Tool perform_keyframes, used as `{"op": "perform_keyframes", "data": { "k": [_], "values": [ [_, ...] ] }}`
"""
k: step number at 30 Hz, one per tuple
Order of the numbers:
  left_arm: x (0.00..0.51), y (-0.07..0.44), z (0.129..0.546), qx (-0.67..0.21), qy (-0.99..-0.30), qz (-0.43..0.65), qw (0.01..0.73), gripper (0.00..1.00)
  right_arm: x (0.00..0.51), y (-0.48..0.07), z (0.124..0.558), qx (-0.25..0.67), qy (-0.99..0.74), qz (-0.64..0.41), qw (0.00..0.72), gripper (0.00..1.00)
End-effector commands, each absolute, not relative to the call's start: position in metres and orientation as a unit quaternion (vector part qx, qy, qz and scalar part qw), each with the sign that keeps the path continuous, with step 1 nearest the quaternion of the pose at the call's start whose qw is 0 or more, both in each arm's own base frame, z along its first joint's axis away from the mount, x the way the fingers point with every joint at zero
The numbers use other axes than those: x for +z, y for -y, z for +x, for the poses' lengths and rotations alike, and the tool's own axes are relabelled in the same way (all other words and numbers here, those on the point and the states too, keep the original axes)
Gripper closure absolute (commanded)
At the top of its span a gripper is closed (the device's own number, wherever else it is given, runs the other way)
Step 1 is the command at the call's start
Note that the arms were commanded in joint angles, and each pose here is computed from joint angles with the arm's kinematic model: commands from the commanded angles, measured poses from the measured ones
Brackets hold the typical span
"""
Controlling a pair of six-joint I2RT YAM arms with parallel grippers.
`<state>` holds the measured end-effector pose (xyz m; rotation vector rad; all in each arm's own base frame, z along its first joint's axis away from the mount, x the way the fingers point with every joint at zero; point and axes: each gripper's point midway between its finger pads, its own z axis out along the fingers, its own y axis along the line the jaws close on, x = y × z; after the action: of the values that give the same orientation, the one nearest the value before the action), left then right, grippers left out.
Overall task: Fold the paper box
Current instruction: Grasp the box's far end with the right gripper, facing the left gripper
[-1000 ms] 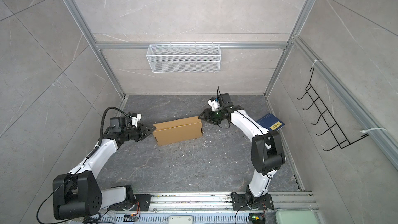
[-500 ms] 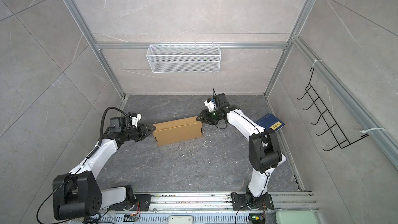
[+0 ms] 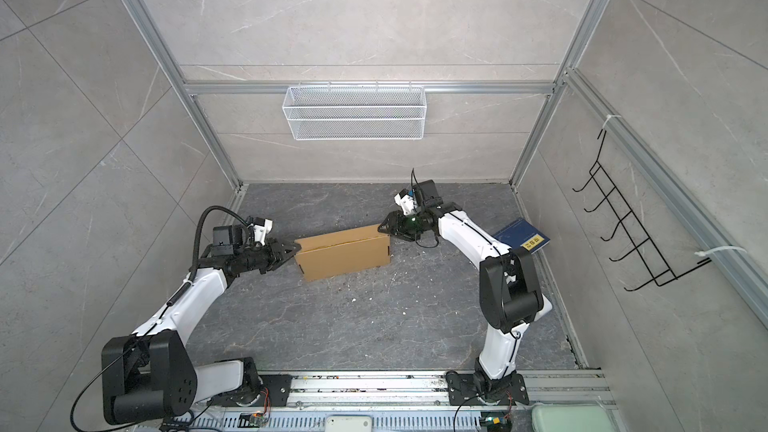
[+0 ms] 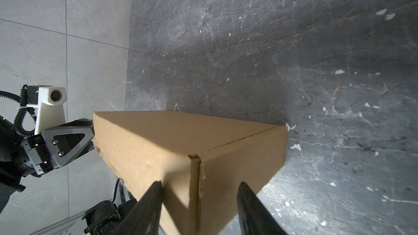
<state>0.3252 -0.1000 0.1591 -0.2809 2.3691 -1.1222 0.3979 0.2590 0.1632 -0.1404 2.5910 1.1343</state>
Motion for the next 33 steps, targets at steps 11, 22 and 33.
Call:
{"op": "perform_keyframes", "data": {
  "k": [11,22,33],
  "values": [
    [0.138,0.095,0.314,-0.386,-0.887,-0.13,0.218,0.61,0.148,-0.254,0.395,0.379,-0.913,-0.041,0.144,0.49],
    [0.136,0.096,0.311,-0.391,-0.885,-0.135,0.212,0.61,0.14,-0.258,0.393,0.389,-0.911,-0.039,0.136,0.53],
    [0.142,0.099,0.303,-0.396,-0.884,-0.132,0.209,0.59,0.143,-0.26,0.389,0.402,-0.905,-0.04,0.135,0.54]
  ]
}}
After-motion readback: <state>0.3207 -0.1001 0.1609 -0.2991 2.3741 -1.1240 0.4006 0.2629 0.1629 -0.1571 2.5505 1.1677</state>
